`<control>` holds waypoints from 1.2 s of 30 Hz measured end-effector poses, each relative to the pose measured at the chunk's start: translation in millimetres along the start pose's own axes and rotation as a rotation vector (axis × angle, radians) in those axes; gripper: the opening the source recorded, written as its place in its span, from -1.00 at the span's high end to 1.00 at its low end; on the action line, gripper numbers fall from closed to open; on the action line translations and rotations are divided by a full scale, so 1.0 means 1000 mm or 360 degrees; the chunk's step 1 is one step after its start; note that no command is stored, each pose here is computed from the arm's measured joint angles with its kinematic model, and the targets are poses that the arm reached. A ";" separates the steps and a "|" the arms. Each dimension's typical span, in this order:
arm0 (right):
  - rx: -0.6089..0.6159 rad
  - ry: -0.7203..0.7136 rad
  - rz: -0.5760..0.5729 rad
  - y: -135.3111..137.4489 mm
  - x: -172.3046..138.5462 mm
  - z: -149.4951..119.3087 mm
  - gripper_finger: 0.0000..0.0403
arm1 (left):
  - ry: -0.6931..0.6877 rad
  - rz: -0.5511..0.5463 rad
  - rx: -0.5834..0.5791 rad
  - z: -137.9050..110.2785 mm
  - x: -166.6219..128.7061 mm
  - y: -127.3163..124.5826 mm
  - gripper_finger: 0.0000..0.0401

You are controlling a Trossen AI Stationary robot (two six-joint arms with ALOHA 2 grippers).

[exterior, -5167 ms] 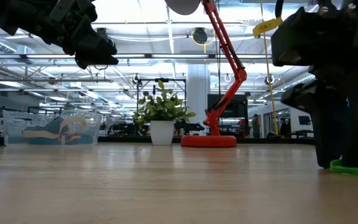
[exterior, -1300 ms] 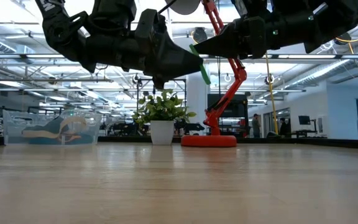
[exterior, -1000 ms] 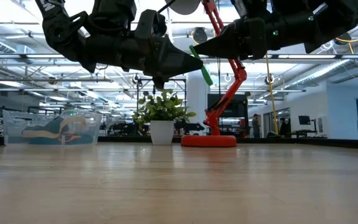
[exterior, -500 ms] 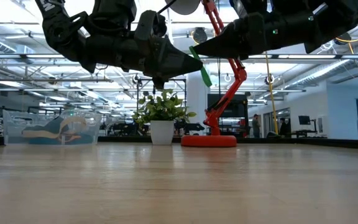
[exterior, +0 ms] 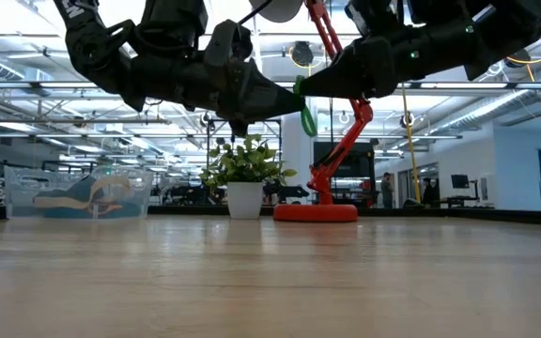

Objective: Pick and place rubber bands into bin
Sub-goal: Put the green rubber band into the transparent bin

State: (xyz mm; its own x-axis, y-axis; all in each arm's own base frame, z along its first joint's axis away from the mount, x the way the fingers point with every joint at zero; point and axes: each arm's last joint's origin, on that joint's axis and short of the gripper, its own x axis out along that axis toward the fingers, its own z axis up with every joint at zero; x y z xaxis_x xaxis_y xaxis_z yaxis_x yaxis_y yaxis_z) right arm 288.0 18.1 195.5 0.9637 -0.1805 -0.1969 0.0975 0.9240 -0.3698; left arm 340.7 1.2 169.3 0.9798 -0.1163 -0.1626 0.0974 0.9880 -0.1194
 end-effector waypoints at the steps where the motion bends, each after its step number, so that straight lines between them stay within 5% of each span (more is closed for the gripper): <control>1: -0.0002 0.0014 -0.0041 -0.001 0.000 0.000 0.07 | 0.0005 0.0000 0.0000 0.000 0.000 0.000 0.97; 7: -0.0011 0.0099 -0.0288 -0.007 -0.005 0.002 -0.03 | 0.0147 0.0099 -0.0023 0.011 -0.014 0.005 0.98; 12: -0.0030 0.0185 -0.0270 -0.010 -0.014 0.004 -0.02 | 0.0215 0.0284 0.0079 0.039 -0.042 0.003 0.97; 22: 0.0018 0.0367 -0.0217 -0.012 -0.025 -0.001 -0.02 | 0.0467 0.0988 -0.0058 0.074 -0.140 -0.005 0.98; 29: 0.0016 0.0373 -0.0216 -0.012 -0.025 -0.002 0.00 | 0.0645 0.1410 -0.0356 0.064 -0.190 -0.003 0.99; 36: 0.0017 0.0370 -0.0213 -0.012 -0.025 -0.002 -0.02 | 0.0896 0.1704 -0.0513 0.044 -0.195 0.010 0.98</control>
State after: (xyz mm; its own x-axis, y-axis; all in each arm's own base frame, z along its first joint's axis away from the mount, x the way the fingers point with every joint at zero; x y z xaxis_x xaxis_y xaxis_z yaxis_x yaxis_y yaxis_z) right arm 262.0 11.4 203.3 0.8590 -0.3730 -0.3508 0.2242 0.8899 -0.3972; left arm 158.8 38.4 243.0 0.3224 0.6235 -0.7122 -0.8260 0.5528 0.1100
